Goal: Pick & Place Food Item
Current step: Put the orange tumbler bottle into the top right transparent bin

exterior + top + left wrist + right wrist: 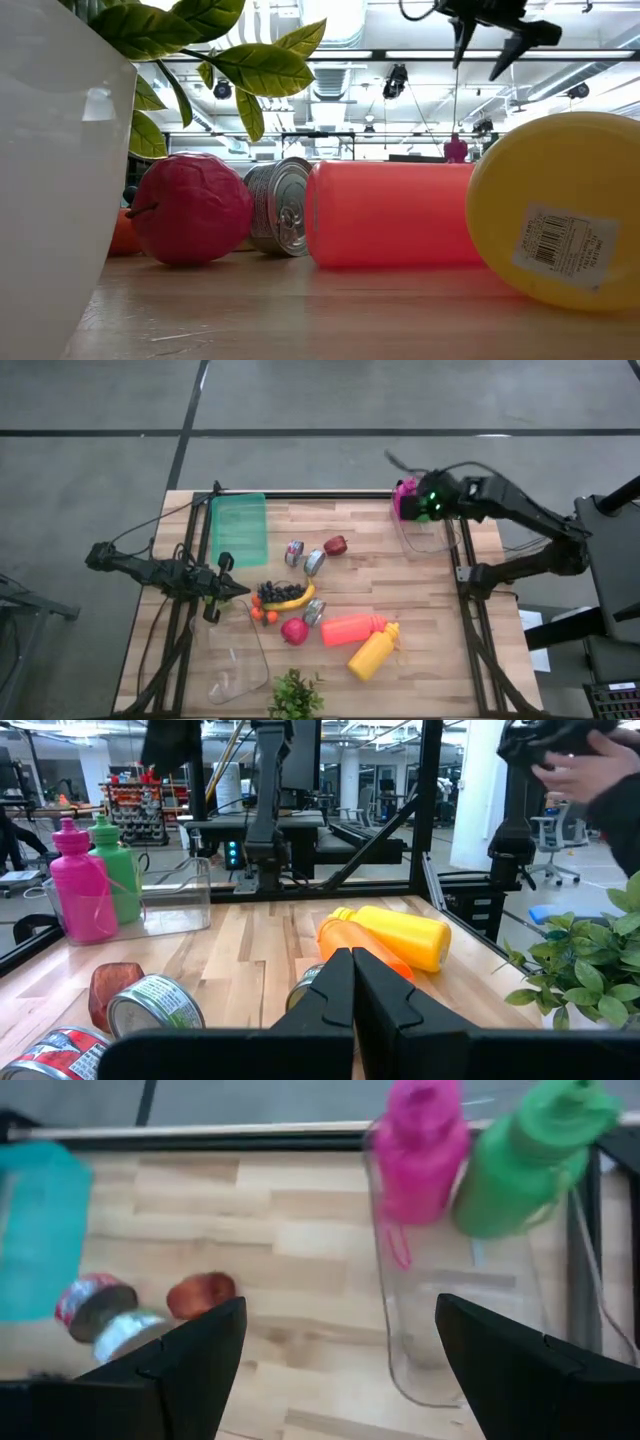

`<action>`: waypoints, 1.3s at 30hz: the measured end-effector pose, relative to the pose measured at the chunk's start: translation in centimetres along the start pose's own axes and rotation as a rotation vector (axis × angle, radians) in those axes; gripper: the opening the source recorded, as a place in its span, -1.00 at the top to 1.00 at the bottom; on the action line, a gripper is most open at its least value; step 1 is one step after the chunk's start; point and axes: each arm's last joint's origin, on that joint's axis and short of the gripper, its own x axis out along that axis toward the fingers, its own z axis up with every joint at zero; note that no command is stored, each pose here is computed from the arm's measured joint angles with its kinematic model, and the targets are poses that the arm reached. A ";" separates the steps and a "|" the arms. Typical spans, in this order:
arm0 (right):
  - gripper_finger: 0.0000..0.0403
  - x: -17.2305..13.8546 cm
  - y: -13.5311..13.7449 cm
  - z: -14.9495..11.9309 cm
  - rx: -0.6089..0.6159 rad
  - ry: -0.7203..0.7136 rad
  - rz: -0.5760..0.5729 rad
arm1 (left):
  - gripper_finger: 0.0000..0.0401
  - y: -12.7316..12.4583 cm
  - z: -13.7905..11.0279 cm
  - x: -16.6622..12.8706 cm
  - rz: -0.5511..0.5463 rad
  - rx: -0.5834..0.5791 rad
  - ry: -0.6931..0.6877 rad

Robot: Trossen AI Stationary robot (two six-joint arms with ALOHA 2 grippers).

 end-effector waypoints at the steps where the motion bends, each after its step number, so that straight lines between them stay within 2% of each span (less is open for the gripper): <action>1: -0.61 0.2 0.5 -0.6 -0.025 -0.007 0.006 | 1.00 0.0 0.0 0.0 0.001 0.000 0.001; 6: -0.61 1.1 2.7 -3.7 -0.162 -0.028 0.066 | 1.00 0.0 0.0 0.0 0.000 0.000 0.001; 13: -0.61 4.4 4.7 -8.4 -0.446 -0.100 0.110 | 1.00 0.0 0.0 0.0 0.000 0.000 0.000; 16: -0.61 5.4 5.4 -9.6 -0.464 -0.134 0.178 | 1.00 0.0 0.0 0.0 0.000 0.000 0.000; 21: -0.61 7.3 6.1 -10.2 -0.427 -0.331 0.199 | 1.00 0.0 0.0 0.0 0.000 0.000 0.000; 24: -0.61 7.8 6.6 -10.5 -0.460 -0.363 0.267 | 1.00 0.0 0.0 0.0 0.000 0.000 0.000; 30: -0.61 8.0 6.8 -10.7 -0.653 -0.408 0.340 | 1.00 0.0 0.0 0.0 0.000 0.000 0.000; 36: -0.61 8.0 7.1 -10.9 -0.627 -0.440 0.421 | 1.00 0.0 0.0 0.0 0.000 0.000 0.000; 39: -0.61 7.7 7.1 -11.3 -0.660 -0.446 0.439 | 1.00 0.0 0.0 0.0 0.000 0.000 0.000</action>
